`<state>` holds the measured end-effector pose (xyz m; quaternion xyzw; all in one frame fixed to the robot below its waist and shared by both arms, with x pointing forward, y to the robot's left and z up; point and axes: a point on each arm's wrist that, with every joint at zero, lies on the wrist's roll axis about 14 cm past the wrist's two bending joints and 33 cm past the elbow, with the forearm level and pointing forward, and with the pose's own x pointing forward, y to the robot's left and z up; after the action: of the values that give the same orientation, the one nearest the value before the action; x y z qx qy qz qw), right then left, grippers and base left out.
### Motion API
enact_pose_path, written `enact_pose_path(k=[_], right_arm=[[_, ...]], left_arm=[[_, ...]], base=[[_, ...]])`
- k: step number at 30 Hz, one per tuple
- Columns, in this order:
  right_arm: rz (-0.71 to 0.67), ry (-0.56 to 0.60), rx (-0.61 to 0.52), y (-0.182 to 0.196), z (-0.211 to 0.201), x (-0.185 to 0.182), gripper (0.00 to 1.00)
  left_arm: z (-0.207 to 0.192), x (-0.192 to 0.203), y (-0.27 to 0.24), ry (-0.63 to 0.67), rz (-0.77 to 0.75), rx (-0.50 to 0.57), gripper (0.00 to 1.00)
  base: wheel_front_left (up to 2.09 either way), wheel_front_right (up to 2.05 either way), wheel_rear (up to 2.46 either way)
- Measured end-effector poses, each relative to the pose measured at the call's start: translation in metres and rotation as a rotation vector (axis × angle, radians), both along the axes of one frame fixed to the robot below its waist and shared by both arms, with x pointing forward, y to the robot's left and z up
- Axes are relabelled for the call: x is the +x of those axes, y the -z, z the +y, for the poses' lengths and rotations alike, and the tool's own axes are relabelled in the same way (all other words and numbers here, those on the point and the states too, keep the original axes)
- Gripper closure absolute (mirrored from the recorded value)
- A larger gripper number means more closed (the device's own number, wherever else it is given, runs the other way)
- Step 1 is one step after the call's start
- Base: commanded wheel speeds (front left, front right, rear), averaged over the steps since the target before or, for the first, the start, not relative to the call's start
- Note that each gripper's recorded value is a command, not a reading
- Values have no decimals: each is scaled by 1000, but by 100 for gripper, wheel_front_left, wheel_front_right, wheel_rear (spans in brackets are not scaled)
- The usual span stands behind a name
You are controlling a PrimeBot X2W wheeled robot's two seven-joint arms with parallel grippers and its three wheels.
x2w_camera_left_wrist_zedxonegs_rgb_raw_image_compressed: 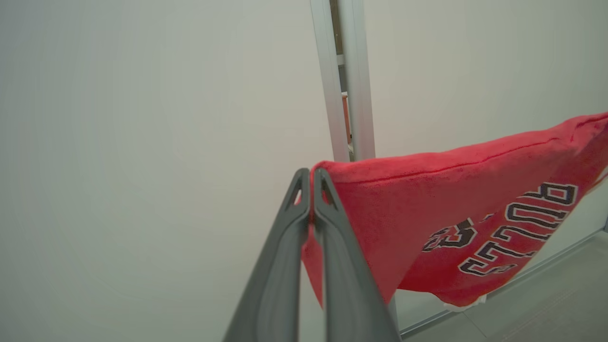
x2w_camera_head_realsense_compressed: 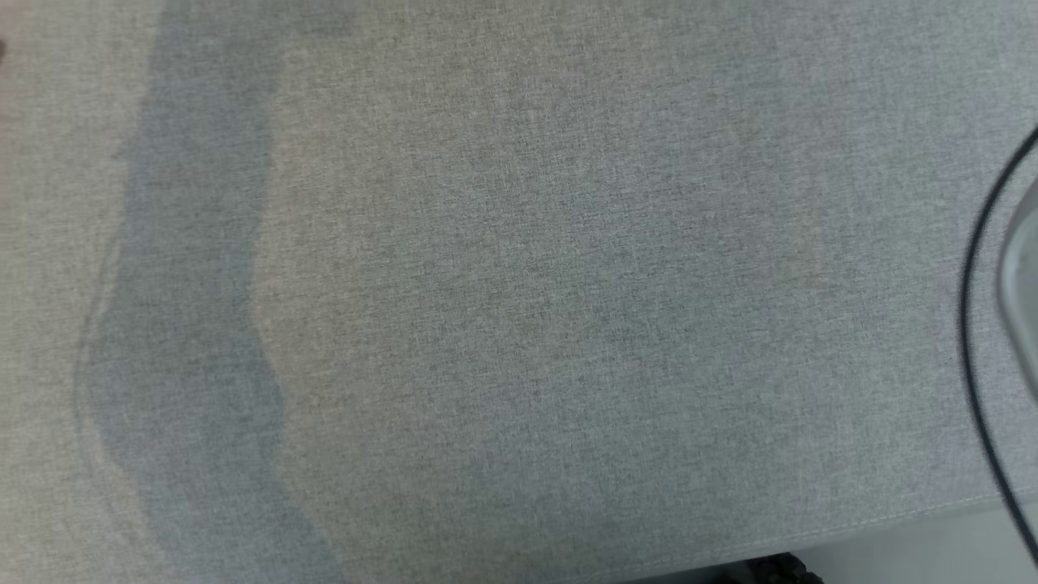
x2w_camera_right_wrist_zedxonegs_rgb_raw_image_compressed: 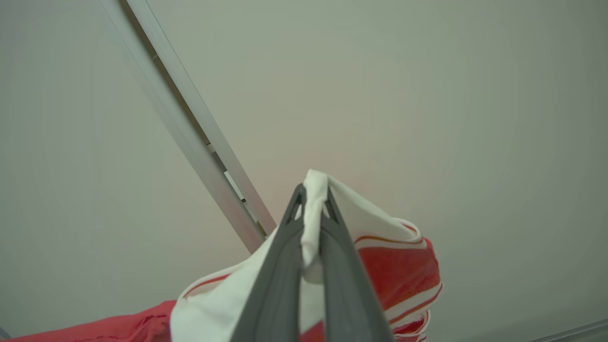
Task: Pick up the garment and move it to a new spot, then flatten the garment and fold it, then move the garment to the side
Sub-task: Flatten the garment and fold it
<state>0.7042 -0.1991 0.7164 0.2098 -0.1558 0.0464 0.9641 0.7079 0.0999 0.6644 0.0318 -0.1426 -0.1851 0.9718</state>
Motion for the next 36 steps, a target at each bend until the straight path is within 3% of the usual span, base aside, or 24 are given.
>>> enact_pose_path(k=[5,11,19,27,32,36], right_arm=[[168,-4,-1,98,2,-2,100],[352,26,64,200,-14,-68,100],[497,72,92,244,-43,-194,100],[572,146,126,240,-74,-319,100],[665,144,182,260,-71,-380,100],[733,134,219,281,-62,-397,100]], left_arm=[[-8,-5,97,27,148,44,100],[-18,-69,202,88,380,54,100],[-29,-182,246,149,539,-61,100],[-34,-299,245,101,658,-226,100],[-37,-357,234,84,736,-321,100],[-31,-374,233,60,801,-361,100]], base=[[0,0,0],[0,0,0],[0,0,0],[0,0,0],[0,0,0],[0,0,0]])
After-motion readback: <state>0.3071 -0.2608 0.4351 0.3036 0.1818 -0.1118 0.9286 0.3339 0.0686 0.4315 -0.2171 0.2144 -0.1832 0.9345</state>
